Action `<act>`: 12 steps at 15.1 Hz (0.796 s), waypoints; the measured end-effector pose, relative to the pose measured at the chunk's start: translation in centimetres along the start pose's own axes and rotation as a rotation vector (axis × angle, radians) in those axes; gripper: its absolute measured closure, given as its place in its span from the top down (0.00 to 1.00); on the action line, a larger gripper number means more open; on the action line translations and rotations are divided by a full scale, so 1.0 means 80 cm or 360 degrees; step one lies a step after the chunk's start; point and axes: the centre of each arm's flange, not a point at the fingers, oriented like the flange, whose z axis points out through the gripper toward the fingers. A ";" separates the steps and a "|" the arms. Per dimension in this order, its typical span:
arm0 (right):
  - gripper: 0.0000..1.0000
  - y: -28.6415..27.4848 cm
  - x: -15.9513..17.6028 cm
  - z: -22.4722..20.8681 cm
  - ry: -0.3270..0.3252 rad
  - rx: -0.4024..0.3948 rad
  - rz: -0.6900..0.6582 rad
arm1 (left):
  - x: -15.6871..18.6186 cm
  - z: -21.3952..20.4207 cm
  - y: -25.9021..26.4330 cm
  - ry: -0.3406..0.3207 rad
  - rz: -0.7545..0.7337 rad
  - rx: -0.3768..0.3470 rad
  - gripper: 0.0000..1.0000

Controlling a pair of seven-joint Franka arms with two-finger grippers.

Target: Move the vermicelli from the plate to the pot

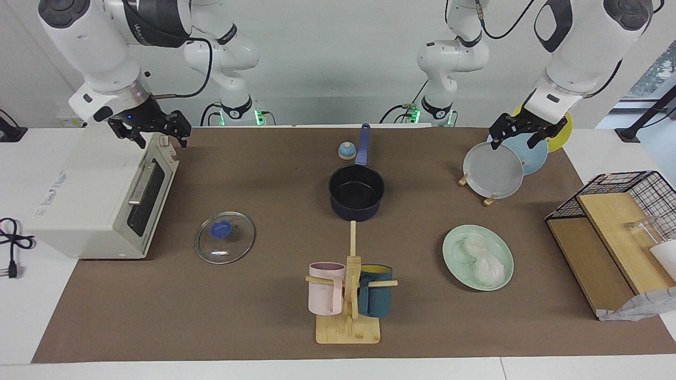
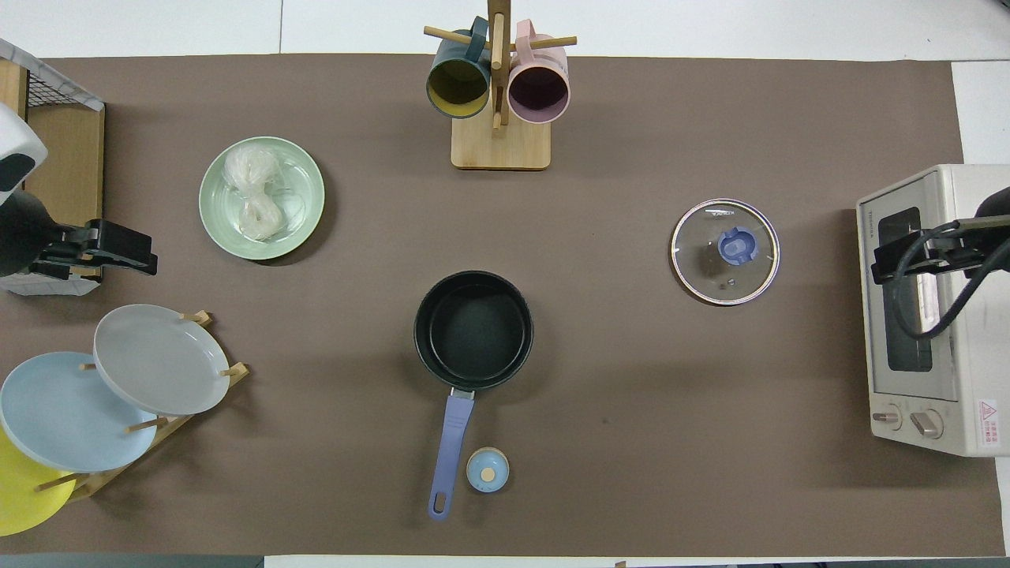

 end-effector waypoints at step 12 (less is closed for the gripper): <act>1.00 -0.003 0.003 -0.002 0.0033 -0.0003 -0.0008 | 0.043 0.037 0.002 0.0114 -0.0036 -0.0013 1.00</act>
